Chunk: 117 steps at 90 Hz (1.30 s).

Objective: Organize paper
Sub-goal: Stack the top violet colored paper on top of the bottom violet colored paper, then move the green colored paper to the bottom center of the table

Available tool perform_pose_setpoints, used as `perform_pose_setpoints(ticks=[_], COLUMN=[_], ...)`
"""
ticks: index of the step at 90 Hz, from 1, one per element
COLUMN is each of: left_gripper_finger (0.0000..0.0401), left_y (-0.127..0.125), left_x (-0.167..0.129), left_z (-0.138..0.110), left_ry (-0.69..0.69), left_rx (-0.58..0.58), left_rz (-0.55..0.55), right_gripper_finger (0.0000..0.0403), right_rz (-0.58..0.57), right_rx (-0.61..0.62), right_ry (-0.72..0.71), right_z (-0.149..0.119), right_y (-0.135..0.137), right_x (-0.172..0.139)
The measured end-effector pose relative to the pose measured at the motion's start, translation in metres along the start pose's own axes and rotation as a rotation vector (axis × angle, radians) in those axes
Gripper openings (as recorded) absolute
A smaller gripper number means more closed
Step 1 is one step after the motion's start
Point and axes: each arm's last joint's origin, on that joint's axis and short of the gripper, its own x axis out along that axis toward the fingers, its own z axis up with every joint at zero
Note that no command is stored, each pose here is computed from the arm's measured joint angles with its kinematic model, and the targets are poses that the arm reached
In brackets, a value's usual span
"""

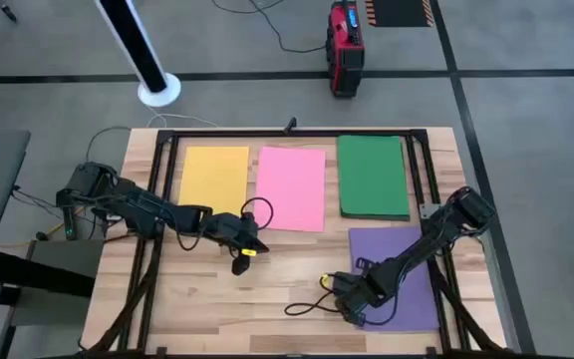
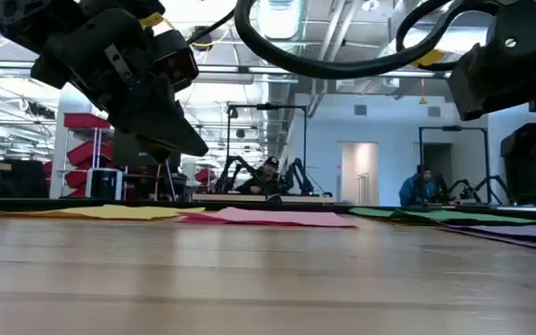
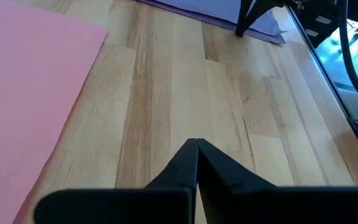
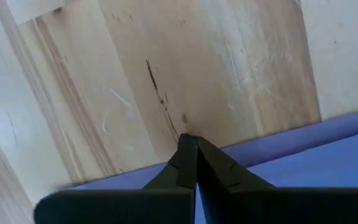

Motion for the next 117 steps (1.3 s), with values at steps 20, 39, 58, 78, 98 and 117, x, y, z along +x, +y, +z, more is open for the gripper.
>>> perform_pose_setpoints(ticks=[20,39,58,78,98,117], left_gripper_finger=[0.0000,0.0000,0.0000,0.0000,0.0000,0.0000], left_y=[0.000,0.000,0.000,0.000,0.000,-0.002], left_x=[0.000,0.000,0.000,0.000,0.000,0.000], left_z=[0.000,0.000,0.000,0.000,0.000,0.005], left_ry=[0.000,-0.001,-0.001,-0.002,-0.002,-0.083], left_rx=[0.000,0.000,0.000,0.000,0.005,-0.011], left_rz=[0.000,0.000,0.001,0.004,0.007,0.074], right_gripper_finger=[0.0000,0.0000,0.0000,0.0000,0.0000,0.0000], right_rz=[-0.012,-0.028,-0.012,0.004,0.054,-0.012], right_rx=[-0.001,-0.009,-0.033,-0.056,-0.132,-0.190], right_ry=[0.016,0.031,0.014,-0.014,-0.100,-0.215], right_z=[0.000,-0.003,-0.002,0.001,0.010,0.017], right_y=[0.002,0.002,0.004,0.007,0.019,0.018], right_x=[-0.003,-0.004,-0.004,-0.006,-0.014,-0.016])
